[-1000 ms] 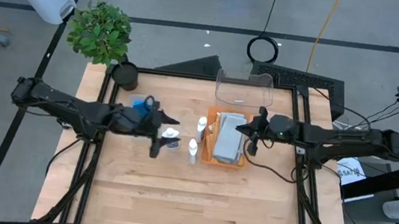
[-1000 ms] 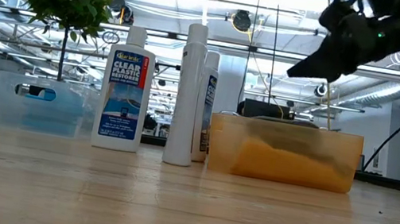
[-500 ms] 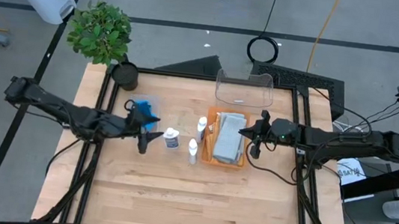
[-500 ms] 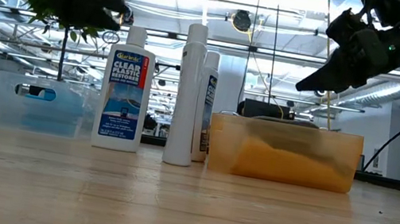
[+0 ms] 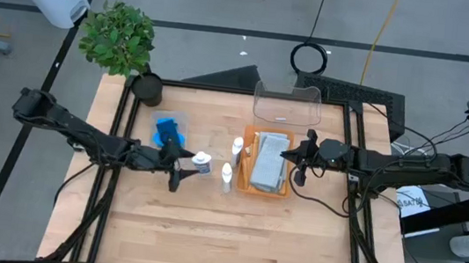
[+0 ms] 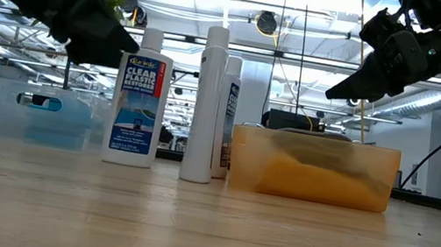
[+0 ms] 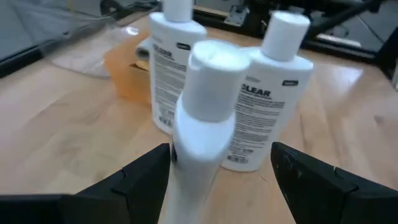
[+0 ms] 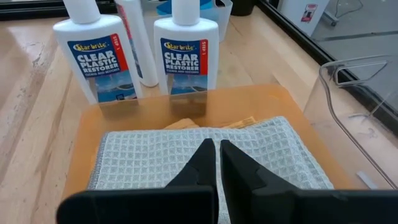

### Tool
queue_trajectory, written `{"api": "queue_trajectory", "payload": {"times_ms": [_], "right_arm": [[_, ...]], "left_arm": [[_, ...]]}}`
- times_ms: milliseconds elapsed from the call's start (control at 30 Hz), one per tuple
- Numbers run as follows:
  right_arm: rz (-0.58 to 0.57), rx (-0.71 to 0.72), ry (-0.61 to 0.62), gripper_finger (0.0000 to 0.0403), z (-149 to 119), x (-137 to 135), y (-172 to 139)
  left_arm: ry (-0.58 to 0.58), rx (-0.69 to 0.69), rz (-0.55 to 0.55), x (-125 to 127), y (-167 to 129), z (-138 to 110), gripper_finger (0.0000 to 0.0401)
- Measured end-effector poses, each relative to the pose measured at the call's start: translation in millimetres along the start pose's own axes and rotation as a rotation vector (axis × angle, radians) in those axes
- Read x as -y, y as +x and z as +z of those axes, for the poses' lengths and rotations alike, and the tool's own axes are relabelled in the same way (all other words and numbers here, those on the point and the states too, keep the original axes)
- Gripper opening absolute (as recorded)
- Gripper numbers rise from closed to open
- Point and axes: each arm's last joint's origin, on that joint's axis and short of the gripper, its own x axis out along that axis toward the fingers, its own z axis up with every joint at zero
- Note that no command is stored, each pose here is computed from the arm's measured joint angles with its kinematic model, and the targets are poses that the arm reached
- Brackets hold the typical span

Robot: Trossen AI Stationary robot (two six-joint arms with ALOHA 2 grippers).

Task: Pick & Place Kitchen Items
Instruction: Put the white plastic restorer bottle into the transparent bin

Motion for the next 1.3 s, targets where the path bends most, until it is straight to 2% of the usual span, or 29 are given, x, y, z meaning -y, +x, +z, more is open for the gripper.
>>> {"api": "queue_trajectory", "payload": {"times_ms": [133, 467, 567, 800, 900, 1000, 1133, 1300], "right_arm": [[0.000, 0.008, 0.001, 0.0000, 0.8, 0.0, 0.0], [0.000, 0.008, 0.005, 0.0000, 0.8, 0.0, 0.0], [0.000, 0.008, 0.005, 0.0000, 0.8, 0.0, 0.0], [0.000, 0.008, 0.005, 0.0000, 0.8, 0.0, 0.0], [0.001, 0.008, 0.009, 0.0000, 0.8, -0.1, 0.0], [0.005, 0.008, 0.007, 0.0000, 0.7, -0.9, -0.1], [0.014, 0.014, 0.004, 0.0000, 1.2, -2.6, -0.3], [0.015, 0.029, 0.022, 0.0000, 2.7, -2.7, -0.4]], "left_arm": [[0.088, -0.017, 0.016, 2.9, 15.8, -10.4, 0.0282], [0.113, 0.036, 0.087, 3.9, 28.2, -14.7, 0.0276], [0.117, 0.037, 0.092, 3.1, 28.4, -14.4, 0.0243], [0.086, 0.038, 0.096, -2.4, 30.7, -12.3, 0.0113], [0.053, 0.046, 0.102, -5.1, 31.0, -10.2, 0.0078], [0.027, 0.098, 0.111, -5.2, 25.0, 0.4, 0.0078], [-0.022, 0.208, 0.110, -1.5, 12.0, 29.8, 0.0078], [0.018, 0.242, 0.110, 6.4, -1.5, 70.0, 0.0078]]}}
